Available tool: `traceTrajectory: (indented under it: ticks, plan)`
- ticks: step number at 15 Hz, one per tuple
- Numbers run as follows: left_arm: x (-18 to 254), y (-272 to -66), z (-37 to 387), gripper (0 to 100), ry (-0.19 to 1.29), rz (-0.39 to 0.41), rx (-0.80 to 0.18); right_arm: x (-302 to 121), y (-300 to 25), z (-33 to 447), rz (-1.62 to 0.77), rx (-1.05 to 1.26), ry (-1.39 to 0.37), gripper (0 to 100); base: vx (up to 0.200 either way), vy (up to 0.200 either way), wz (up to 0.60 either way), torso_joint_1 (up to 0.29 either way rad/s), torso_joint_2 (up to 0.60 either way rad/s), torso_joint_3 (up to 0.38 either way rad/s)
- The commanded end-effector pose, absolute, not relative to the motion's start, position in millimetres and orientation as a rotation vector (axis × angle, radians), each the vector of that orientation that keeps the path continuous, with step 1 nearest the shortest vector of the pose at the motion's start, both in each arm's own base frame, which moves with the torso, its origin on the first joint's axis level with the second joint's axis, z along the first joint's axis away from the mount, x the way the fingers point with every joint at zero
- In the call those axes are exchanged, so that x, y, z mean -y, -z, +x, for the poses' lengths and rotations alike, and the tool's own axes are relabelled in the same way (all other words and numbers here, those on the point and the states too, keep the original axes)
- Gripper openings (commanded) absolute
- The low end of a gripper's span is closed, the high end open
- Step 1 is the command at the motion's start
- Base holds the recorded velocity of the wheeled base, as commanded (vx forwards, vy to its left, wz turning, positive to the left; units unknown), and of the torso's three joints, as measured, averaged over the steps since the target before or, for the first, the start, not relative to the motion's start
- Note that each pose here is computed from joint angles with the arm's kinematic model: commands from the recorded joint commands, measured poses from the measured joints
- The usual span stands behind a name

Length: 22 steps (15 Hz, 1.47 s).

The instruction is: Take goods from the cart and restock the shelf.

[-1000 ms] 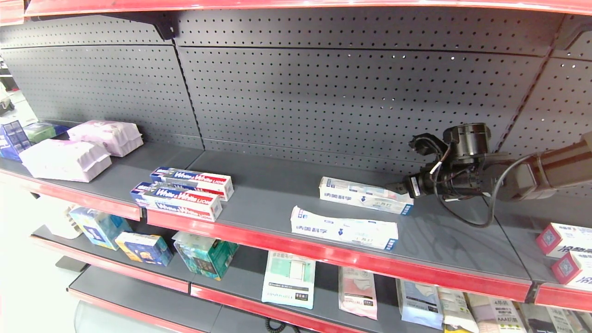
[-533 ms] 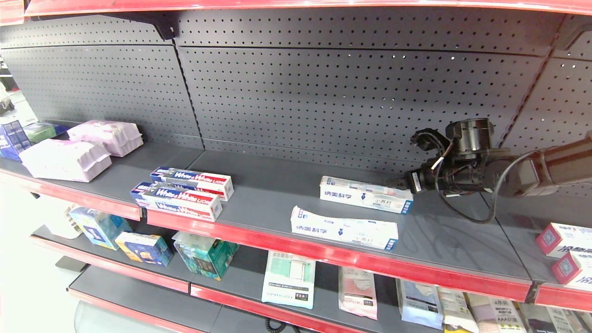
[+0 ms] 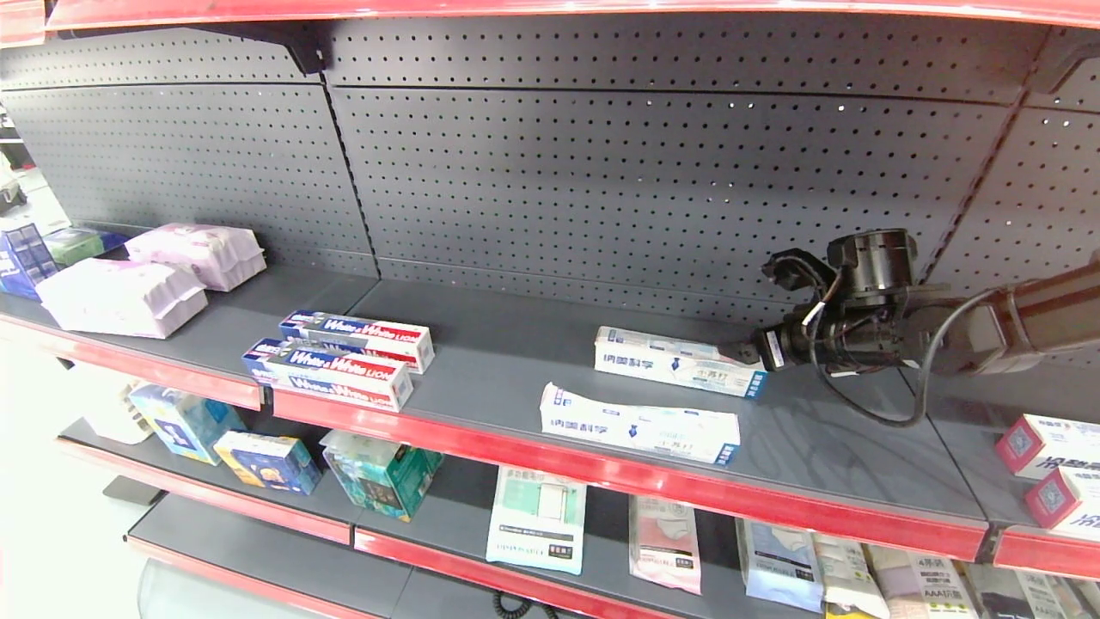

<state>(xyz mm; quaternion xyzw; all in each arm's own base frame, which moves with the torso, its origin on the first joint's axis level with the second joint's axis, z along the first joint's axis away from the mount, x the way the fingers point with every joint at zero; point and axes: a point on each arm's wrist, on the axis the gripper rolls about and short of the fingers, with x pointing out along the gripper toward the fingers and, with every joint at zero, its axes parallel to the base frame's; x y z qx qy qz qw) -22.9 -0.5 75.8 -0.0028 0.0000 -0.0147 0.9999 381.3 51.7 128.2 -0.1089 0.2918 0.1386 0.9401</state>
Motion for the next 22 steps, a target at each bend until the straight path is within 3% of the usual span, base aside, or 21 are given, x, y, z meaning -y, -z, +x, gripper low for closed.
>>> traceTrajectory:
  ticks: [1,22]
  plan:
    - [0.5,-75.7,-22.9,100,0.029,-0.006,0.000,-52.8,-128.3,381.6,-0.223,-0.595,-0.285,100,0.000,0.000,0.00,0.000,0.00,0.000]
    - [0.5,-75.7,-22.9,100,0.029,-0.006,0.000,-56.5,-126.1,382.5,-0.226,-0.598,-0.296,100,0.000,0.000,0.00,0.000,0.00,0.000]
